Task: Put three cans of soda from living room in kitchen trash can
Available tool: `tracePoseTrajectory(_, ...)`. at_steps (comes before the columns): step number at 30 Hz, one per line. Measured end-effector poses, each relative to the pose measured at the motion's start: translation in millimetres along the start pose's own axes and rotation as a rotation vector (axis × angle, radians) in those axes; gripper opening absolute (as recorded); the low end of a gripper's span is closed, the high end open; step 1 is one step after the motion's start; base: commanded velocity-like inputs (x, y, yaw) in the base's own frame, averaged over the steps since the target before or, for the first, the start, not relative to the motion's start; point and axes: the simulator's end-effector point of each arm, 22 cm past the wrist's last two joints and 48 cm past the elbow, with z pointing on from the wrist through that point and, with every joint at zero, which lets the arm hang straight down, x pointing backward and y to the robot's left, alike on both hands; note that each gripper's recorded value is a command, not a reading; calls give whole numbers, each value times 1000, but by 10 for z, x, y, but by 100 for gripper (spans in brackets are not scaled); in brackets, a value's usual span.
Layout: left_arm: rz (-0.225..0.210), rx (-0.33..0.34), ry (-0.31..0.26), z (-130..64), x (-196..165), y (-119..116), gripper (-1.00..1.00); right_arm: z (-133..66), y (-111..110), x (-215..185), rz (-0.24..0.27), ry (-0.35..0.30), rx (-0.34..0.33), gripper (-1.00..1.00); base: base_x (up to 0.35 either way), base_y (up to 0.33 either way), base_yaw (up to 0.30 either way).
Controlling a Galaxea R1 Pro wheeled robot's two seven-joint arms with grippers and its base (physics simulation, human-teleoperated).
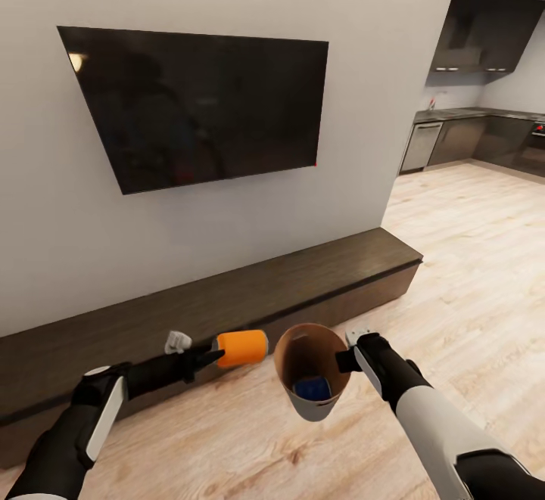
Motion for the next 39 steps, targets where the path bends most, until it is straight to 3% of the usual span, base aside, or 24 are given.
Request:
tracePoseTrajectory(6,-33,53,-64,-3,-148,-120,-100,94,1,96,0,-10,-1,-100,0,0,0)
tracePoseTrajectory(11,-48,81,-82,17,-182,-189,-100,106,-1,115,1,-9,0,-100,0,0,0)
tracePoseTrajectory(23,-58,140,-43,208,-41,-400,-100,116,1,139,0,-4,-1,-100,0,0,0)
tracePoseTrajectory(31,-80,173,-52,374,-7,-551,-100,115,42,135,-6,-4,-3,-100,0,0,0)
tracePoseTrajectory(39,-115,153,-34,419,129,-458,-100,113,113,125,-7,-5,-11,-100,0,0,0)
